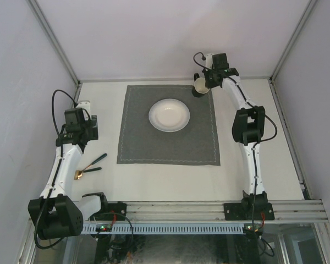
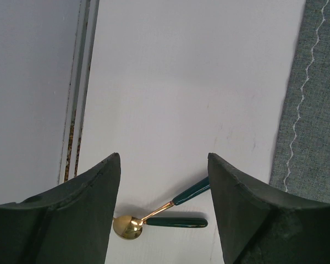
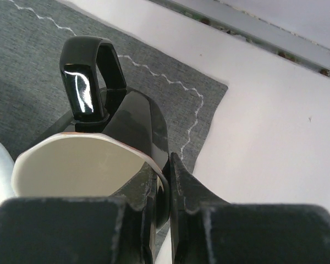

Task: Set the dinner table for one person
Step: Pick up the cup at the center of the board, then place the cup on the napkin.

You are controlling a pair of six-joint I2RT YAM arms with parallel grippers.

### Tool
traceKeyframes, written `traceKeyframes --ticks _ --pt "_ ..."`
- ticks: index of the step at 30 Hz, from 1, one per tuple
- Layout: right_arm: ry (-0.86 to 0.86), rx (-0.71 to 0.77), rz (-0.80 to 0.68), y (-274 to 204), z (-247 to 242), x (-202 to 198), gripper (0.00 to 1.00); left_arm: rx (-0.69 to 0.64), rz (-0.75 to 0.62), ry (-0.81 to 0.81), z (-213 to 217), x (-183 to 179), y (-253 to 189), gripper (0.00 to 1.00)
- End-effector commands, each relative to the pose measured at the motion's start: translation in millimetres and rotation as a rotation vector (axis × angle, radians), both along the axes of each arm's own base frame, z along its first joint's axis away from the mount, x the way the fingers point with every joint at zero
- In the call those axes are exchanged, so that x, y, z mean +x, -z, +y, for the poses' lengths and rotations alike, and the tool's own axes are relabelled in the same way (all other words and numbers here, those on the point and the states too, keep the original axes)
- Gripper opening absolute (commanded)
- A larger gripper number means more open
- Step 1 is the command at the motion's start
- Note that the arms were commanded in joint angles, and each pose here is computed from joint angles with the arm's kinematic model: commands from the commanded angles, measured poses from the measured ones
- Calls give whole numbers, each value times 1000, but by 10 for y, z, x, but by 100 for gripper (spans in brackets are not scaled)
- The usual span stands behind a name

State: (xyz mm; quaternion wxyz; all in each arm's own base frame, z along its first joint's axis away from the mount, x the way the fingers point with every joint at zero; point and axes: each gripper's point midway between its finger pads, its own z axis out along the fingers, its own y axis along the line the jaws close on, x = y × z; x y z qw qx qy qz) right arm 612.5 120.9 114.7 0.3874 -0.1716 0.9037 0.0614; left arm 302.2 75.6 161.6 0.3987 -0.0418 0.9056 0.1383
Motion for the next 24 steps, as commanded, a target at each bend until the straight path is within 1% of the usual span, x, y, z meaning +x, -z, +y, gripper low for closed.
traceKeyframes --ticks 1,5,10,15,20,24 --pt "36 19 -200 -755 -92 232 0 24 -27 -4 47 -9 -29 69" --pt "48 12 -186 -811 -201 134 0 21 -19 0 40 4 4 69" --pt "42 -11 -171 -1009 -238 -182 0 14 -16 4 31 23 20 69" --pt "29 -19 -124 -1039 -236 -415 0 6 -19 11 11 30 16 69" --pt "23 -14 -134 -1086 -201 -419 0 -5 -24 15 -10 32 18 69" --pt "2 -24 -103 -984 -91 -397 0 -6 -27 17 -15 20 12 69"
